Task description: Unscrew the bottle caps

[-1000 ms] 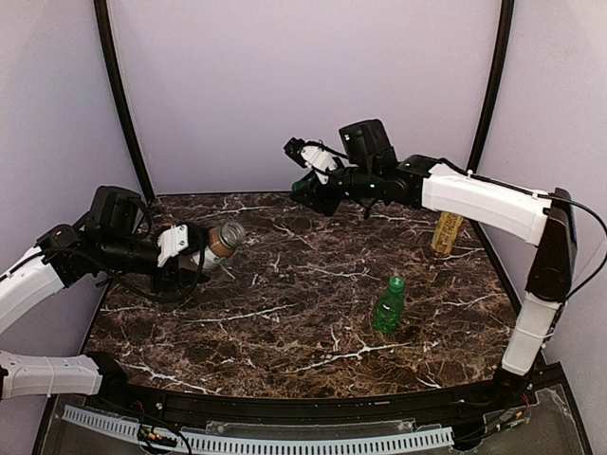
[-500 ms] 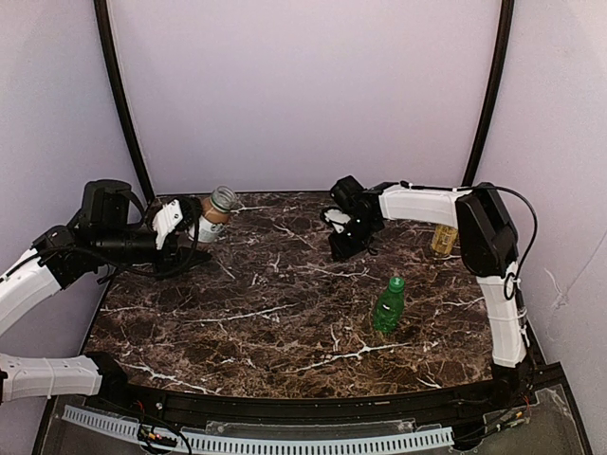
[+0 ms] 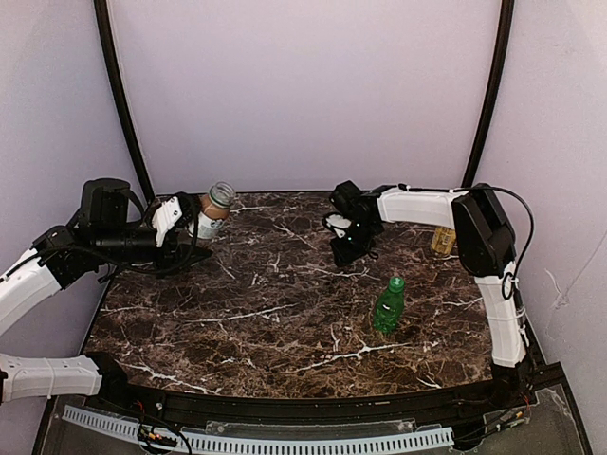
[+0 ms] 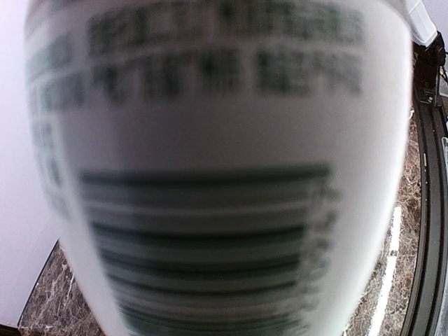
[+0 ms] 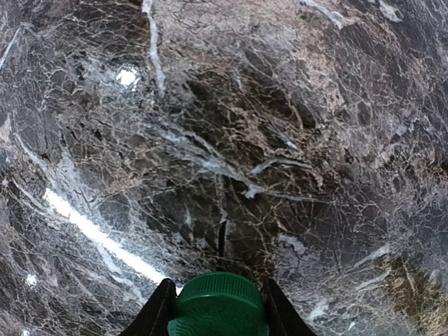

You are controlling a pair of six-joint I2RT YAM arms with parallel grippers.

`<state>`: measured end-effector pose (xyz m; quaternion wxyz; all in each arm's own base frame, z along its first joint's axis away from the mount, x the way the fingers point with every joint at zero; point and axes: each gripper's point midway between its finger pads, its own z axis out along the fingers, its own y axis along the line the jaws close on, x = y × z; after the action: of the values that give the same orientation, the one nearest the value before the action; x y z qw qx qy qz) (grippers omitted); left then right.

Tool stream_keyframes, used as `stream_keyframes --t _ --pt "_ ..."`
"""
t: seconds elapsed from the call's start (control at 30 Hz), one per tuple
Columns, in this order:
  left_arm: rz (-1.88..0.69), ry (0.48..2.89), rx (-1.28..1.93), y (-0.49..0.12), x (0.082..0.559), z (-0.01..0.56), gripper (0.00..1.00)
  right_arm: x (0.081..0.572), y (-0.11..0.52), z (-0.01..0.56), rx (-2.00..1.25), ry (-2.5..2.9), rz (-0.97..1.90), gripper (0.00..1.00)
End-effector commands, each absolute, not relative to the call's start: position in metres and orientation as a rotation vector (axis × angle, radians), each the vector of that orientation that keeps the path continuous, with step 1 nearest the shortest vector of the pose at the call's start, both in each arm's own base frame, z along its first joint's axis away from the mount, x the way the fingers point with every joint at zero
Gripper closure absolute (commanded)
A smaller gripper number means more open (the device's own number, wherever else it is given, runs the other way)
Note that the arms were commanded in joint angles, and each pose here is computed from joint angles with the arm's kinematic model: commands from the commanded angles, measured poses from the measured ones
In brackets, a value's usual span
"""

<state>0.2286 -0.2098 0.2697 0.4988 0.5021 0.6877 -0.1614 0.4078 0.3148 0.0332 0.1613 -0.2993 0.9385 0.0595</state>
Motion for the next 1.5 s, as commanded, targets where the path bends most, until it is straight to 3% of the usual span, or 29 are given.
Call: stream_keyframes --t 0.0,0.33,0.47,0.63,0.7,0.77,0.97,1.03,1.23,1.47 --pt "-0.377 1.638 1.184 -0.208 0.232 0.279 0.99 0.402 0.311 0.011 -0.832 2.737 0.163 0.72" --pt "-0.371 1.63 1.187 -0.208 0.232 0.28 0.99 0.407 0.31 0.022 -0.813 2.711 0.153 0.39" --pt "-0.378 1.628 1.18 -0.209 0.232 0.282 0.99 0.411 0.317 0.05 -0.816 2.651 0.19 0.36" --pt "-0.423 1.596 1.169 -0.213 0.228 0.291 0.99 0.423 0.338 0.147 -0.88 2.368 0.179 0.32" --pt "-0.457 1.573 1.16 -0.216 0.225 0.297 0.99 0.413 0.364 0.205 -0.976 2.149 0.214 0.22" --pt "-0.495 1.553 1.155 -0.219 0.221 0.303 0.99 0.377 0.401 0.263 -1.117 1.89 0.405 0.02" --pt "-0.602 1.464 1.194 -0.229 0.204 0.311 0.99 0.209 0.455 0.402 -1.406 1.0 0.995 0.02" --pt "-0.626 1.446 1.198 -0.232 0.201 0.313 0.99 0.183 0.46 0.421 -1.404 0.86 1.093 0.02" --pt "-0.651 1.427 1.21 -0.234 0.197 0.315 0.99 0.168 0.493 0.444 -1.395 0.816 1.246 0.06" --pt "-0.651 1.434 1.212 -0.233 0.197 0.312 0.99 0.156 0.514 0.444 -1.414 0.757 1.378 0.17"
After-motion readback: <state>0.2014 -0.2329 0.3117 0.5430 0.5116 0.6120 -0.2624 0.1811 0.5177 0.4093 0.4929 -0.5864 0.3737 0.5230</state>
